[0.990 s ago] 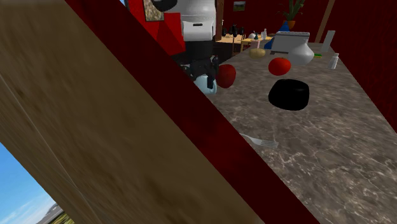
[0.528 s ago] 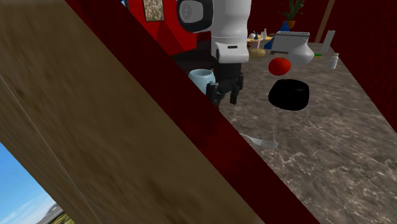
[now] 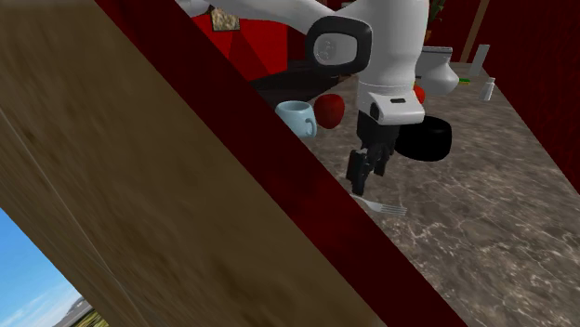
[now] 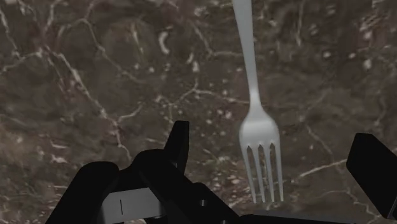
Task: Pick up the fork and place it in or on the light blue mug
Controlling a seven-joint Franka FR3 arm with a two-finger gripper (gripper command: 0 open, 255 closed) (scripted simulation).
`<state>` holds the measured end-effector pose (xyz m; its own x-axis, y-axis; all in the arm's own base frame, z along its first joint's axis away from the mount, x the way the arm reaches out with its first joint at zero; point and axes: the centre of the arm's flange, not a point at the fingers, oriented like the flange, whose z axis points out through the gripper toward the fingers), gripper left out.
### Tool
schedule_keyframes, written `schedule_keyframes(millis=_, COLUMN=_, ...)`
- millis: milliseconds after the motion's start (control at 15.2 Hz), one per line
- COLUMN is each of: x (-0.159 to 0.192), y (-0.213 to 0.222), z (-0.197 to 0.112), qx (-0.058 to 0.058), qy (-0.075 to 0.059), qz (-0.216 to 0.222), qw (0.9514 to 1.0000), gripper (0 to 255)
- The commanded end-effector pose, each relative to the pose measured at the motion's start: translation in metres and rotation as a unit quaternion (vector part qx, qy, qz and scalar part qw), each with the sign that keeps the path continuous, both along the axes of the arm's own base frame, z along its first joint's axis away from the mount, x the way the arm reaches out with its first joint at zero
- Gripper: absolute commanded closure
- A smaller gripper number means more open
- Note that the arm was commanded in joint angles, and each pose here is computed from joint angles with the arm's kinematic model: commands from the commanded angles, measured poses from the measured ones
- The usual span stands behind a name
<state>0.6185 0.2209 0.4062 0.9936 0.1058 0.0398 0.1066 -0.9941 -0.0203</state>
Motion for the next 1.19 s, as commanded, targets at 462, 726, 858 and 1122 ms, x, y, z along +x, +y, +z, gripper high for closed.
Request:
schedule_keyframes(millis=462, x=0.013, y=0.006, z=-0.045, qx=-0.001, qy=-0.002, qz=0.001, qw=1.0, gripper=0)
schedule_keyframes(millis=726, x=0.013, y=0.006, z=-0.045, qx=-0.001, qy=-0.002, qz=0.001, qw=1.0, gripper=0)
schedule_keyframes(millis=858, x=0.013, y=0.006, z=-0.045, qx=-0.001, qy=-0.002, qz=0.001, qw=1.0, gripper=0)
schedule_keyframes(millis=1122, x=0.013, y=0.006, z=-0.045, qx=-0.001, qy=-0.002, qz=0.001, qw=1.0, gripper=255)
